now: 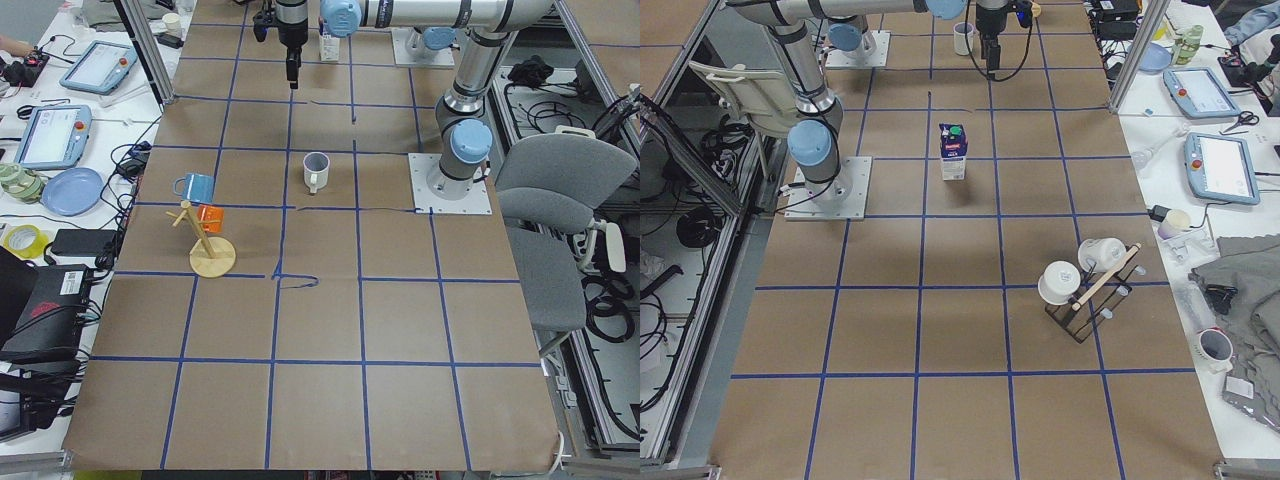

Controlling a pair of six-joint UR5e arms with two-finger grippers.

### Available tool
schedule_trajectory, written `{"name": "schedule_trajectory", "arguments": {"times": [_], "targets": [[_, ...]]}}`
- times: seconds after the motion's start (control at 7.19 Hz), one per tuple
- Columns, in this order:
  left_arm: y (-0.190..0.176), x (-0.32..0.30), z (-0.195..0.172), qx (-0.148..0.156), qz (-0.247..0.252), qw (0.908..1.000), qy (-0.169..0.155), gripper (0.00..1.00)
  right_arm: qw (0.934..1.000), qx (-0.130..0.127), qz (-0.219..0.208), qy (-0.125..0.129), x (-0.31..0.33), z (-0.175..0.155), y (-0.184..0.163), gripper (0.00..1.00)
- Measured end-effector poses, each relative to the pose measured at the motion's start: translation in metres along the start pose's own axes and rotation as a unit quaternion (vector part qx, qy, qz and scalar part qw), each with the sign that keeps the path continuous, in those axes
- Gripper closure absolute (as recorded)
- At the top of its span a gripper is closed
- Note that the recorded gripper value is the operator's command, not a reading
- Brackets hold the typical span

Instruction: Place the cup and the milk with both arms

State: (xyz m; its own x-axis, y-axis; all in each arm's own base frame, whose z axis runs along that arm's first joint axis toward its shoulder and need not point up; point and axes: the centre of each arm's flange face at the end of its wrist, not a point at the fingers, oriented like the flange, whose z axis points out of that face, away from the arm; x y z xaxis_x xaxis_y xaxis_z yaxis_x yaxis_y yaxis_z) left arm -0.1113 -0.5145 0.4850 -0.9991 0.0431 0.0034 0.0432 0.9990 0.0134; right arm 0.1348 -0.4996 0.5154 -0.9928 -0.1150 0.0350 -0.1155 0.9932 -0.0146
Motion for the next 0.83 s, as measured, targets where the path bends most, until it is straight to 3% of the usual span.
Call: {"name": "schedule_trajectory", "arguments": {"times": [0.83], "targets": [[0.0024,-0.0019,-0.003,0.001,-0.002,1.0,-0.002,0.0,1.0,-0.001,0.0,0.001,0.0001,0.0008,0.0002,0.0]]}}
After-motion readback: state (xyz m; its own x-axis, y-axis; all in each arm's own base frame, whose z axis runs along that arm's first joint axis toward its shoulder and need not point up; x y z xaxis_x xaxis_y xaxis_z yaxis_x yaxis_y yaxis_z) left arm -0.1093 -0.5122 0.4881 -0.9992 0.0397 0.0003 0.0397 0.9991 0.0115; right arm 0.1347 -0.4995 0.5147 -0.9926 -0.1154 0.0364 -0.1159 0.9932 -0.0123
